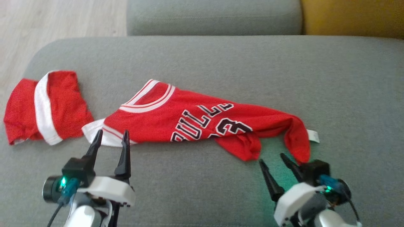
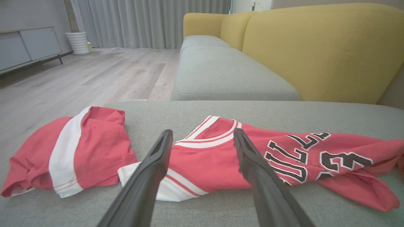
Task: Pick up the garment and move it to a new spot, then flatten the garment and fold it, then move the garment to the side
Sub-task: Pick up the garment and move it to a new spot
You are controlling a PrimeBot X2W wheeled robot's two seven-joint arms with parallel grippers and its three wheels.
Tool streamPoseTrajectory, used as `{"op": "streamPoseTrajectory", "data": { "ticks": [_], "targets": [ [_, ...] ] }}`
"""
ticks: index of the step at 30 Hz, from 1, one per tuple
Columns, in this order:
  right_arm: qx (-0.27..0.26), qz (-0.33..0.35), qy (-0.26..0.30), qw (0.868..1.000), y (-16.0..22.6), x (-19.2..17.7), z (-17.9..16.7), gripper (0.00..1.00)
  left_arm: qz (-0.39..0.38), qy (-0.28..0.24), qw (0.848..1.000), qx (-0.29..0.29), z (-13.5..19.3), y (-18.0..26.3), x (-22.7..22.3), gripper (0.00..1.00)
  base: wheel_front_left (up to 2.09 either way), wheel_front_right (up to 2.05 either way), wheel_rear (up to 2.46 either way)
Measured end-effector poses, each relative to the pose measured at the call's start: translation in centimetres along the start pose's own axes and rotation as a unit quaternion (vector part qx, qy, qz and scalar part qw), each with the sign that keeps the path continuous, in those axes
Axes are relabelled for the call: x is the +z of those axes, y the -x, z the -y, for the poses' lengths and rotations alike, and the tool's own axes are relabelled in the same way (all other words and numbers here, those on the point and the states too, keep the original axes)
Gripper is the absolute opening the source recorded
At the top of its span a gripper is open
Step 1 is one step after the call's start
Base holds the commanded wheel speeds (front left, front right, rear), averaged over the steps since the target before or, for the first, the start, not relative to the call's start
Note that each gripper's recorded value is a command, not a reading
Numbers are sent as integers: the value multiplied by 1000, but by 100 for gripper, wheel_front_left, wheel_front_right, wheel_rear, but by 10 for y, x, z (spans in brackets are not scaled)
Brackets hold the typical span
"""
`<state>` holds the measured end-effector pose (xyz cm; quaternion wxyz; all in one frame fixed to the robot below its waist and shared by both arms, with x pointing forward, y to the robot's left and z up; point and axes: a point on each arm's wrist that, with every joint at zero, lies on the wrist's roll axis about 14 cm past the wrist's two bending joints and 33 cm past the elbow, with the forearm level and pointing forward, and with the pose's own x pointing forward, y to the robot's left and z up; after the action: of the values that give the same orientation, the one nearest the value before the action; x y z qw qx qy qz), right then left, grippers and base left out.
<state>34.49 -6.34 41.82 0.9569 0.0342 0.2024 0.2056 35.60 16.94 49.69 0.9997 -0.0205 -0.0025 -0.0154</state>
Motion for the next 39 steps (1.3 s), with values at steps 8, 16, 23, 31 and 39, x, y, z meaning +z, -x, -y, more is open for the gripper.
{"op": "streamPoseTrajectory", "data": {
  "ticks": [8, 16, 23, 31, 39],
  "targets": [
    [49, -65, 19, 997, -42, -26, -19, 100, -2, 11, 999, 30, -13, -3, -3, 100, 0, 0, 0],
    [74, -81, 19, 994, -66, -30, -28, 0, -11, 16, 999, 47, -20, -8, -11, 100, 0, 0, 0],
    [94, -24, 4, 995, -62, 5, -40, 0, -8, 15, 999, 37, -16, -15, -10, 100, 0, 0, 0],
    [103, -27, -51, 993, -29, 23, -38, 0, -2, 14, 1000, 13, -1, -27, -8, 100, 0, 0, 0],
    [93, 55, -97, 989, -3, 91, -19, 0, -4, 15, 1000, -11, 13, -36, -10, 100, 0, 0, 0]
  ]
}}
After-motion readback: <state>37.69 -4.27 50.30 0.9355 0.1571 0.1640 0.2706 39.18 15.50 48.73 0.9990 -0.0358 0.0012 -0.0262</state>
